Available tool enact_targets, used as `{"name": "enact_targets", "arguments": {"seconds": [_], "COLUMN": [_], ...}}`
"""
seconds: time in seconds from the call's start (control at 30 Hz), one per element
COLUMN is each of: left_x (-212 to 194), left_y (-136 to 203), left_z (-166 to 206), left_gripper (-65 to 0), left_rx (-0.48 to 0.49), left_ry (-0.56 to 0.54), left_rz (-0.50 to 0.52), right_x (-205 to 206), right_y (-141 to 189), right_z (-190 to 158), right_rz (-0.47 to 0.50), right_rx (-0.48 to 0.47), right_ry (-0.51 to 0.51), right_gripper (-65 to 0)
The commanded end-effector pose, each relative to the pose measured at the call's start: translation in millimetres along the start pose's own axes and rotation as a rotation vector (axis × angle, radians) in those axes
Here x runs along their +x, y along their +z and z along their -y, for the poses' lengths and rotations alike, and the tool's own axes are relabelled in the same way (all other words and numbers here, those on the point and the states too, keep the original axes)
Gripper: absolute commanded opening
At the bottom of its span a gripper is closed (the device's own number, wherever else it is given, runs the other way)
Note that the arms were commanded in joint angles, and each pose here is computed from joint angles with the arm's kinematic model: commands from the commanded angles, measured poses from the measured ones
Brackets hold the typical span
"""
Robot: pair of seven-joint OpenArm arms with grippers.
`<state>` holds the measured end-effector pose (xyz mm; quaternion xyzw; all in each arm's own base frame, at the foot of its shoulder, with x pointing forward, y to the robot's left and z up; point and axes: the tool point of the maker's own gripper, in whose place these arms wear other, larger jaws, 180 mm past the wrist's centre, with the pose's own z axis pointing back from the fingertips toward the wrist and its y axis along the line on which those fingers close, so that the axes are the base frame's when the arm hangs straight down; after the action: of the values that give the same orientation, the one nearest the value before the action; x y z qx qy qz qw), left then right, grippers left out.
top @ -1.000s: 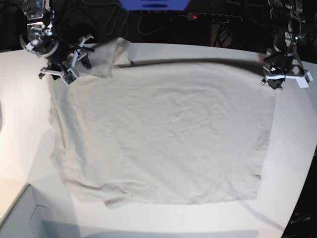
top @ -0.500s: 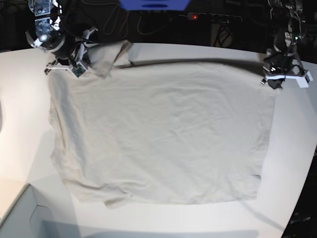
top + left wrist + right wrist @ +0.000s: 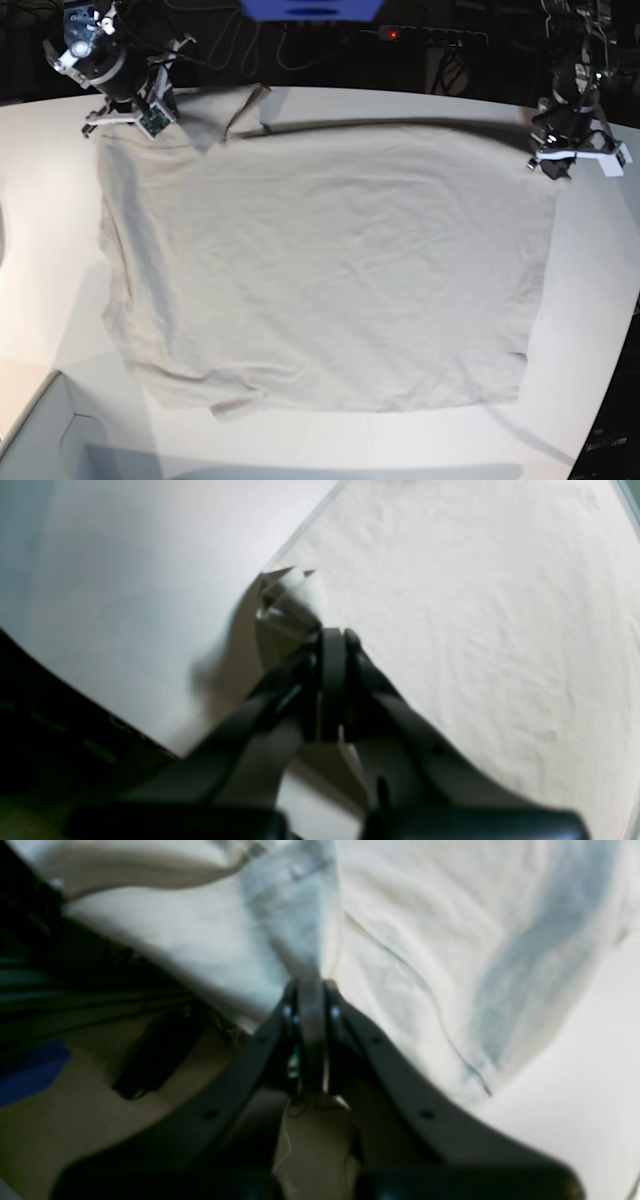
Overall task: Layout the t-shirt on the table in an organized manner, then fold the t-shirt properly
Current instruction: 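Grasp the sleeve corner near the right gripper and lift it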
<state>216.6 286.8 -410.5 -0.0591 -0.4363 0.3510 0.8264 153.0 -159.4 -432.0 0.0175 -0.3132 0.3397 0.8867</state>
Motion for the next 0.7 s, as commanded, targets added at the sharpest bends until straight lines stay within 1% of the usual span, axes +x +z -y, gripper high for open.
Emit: {"name": "enact_targets", "arguments": {"seconds": [0.0,0.1,0.23,0.33,0.43,0.57,0.67], "left_x": [11,10,11,27,35,42,42], "left_y": [2,3,4,5,6,2,2], "left_z": [4,1,0,-11,-14,-8,-7], "left_gripper": [-65.0,-65.0,-65.0,-65.0,-65.0,-65.0,-65.0], "left_rx": [-0.016,-0.011,-0.008,0.019,0.028,0.013,0.013], "left_ry": [-0.011,-0.015,-0.016,0.002,0.007,0.009,0.011], "left_rz": [0.034,0.032,0.034,0.072,0.092,0.108,0.109], "right_x": [17,31,49,58,68,83,101], "right_y": [9,23,34,41,41,39,37], "right_z": [10,36,65,89,99,108,113], "right_rz": [0.069,0.141,0.210,0.246,0.273,0.310,0.362], "right_rx": [-0.025,-0.109,-0.186,-0.246,-0.268,-0.286,-0.304], "right_ry": [-0.010,-0.088,-0.120,-0.132,-0.126,-0.120,-0.146], "right_gripper": [-65.0,-65.0,-65.0,-65.0,-65.0,-65.0,-65.0]}}
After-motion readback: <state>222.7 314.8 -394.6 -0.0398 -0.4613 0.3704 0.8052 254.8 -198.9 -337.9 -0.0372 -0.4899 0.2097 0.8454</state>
